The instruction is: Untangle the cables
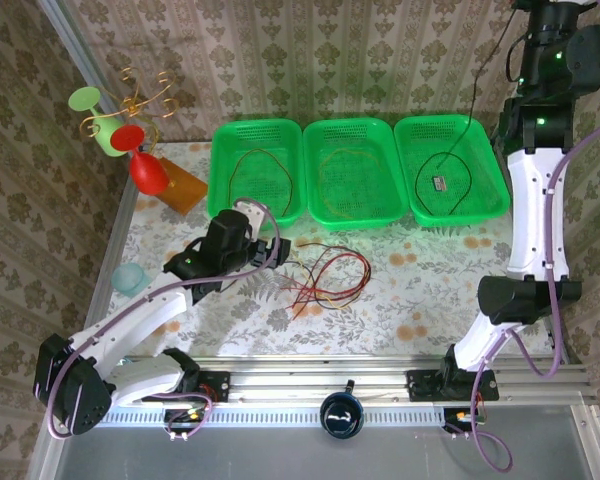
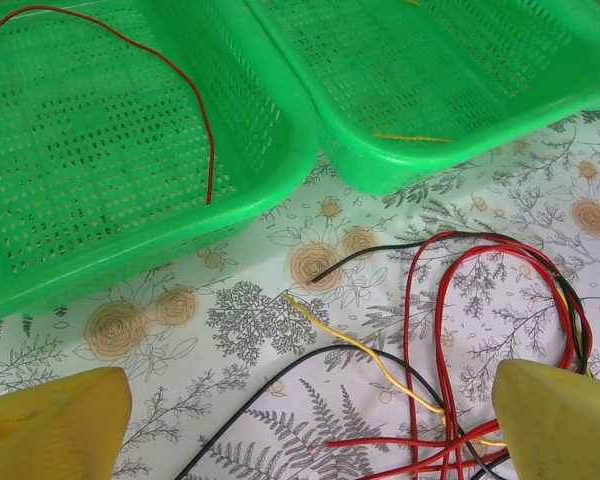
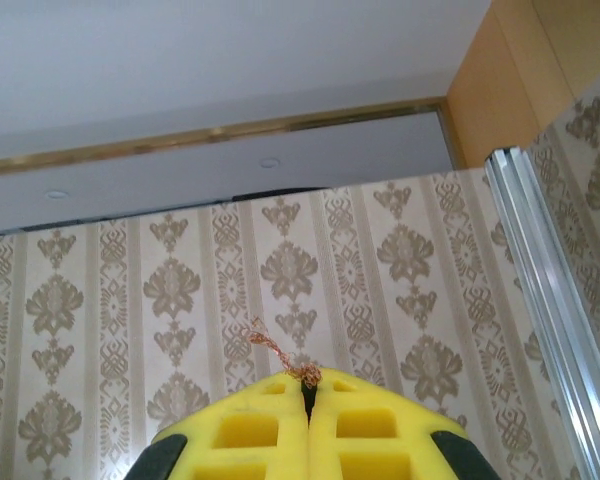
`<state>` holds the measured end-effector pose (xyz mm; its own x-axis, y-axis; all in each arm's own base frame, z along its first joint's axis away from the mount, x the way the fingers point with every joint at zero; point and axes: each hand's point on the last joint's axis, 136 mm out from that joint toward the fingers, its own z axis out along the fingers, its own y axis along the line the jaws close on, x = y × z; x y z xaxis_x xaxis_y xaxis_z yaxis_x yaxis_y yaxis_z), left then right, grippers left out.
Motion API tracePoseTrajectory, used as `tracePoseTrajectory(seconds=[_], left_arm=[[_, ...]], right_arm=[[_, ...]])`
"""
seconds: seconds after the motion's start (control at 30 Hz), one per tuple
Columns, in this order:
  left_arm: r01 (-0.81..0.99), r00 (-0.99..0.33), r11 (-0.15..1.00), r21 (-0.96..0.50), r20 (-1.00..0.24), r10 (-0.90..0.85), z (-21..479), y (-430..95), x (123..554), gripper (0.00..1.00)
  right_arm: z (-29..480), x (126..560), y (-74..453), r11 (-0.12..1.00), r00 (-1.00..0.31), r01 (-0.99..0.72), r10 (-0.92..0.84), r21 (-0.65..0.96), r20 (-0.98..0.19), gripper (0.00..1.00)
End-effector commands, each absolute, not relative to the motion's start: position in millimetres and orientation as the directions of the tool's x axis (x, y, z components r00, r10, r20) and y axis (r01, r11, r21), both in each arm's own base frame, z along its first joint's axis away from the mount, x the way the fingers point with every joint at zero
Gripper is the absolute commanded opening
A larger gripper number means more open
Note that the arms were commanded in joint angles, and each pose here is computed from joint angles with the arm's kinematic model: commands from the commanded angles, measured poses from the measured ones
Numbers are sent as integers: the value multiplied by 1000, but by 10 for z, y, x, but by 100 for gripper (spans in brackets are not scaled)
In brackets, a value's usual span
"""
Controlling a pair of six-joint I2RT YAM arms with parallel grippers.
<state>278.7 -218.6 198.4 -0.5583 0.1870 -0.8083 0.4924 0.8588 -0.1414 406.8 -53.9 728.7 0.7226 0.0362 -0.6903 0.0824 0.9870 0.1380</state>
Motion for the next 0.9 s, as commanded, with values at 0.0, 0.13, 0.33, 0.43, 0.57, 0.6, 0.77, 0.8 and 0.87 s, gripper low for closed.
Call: tracePoseTrajectory(seconds=[0.0,0.13,0.33,0.43,0.57,0.6,0.77,0.8,0.87], left_arm=[[487,-559,860,-152,-811,173,1987,-2191,2763,94],[489,-556,860,-148,-812,177,1998,-2197,2747,94],[484,-559,863,-146,-810,177,1970,-2164,2707,94],[483,-561,864,-145,-808,178,1953,-2145,2679,94],[473,-568,869,-144,-804,176,1905,-2109,2658,94],[471,-571,870,-145,-802,175,1895,-2106,2654,94],[464,-577,872,-156,-801,163,1874,-2118,2665,94],[466,-576,870,-159,-802,162,1880,-2131,2668,94],[470,-579,868,-161,-798,165,1871,-2151,2671,94]], right_arm=[[7358,4039,-514,990,746,81,18,117,-665,0],[7121,4381,-541,989,704,85,24,118,-710,0],[6399,5024,-636,985,582,143,-4,98,-813,0],[6049,5239,-700,979,507,166,20,120,-862,0],[5617,5386,-816,955,383,218,107,202,-918,0],[5516,5413,-818,952,350,231,114,203,-930,0],[4773,5548,-746,946,139,277,135,169,-981,0],[4671,5551,-698,948,111,277,129,156,-985,0],[4352,5569,-587,955,33,269,117,122,-993,0]])
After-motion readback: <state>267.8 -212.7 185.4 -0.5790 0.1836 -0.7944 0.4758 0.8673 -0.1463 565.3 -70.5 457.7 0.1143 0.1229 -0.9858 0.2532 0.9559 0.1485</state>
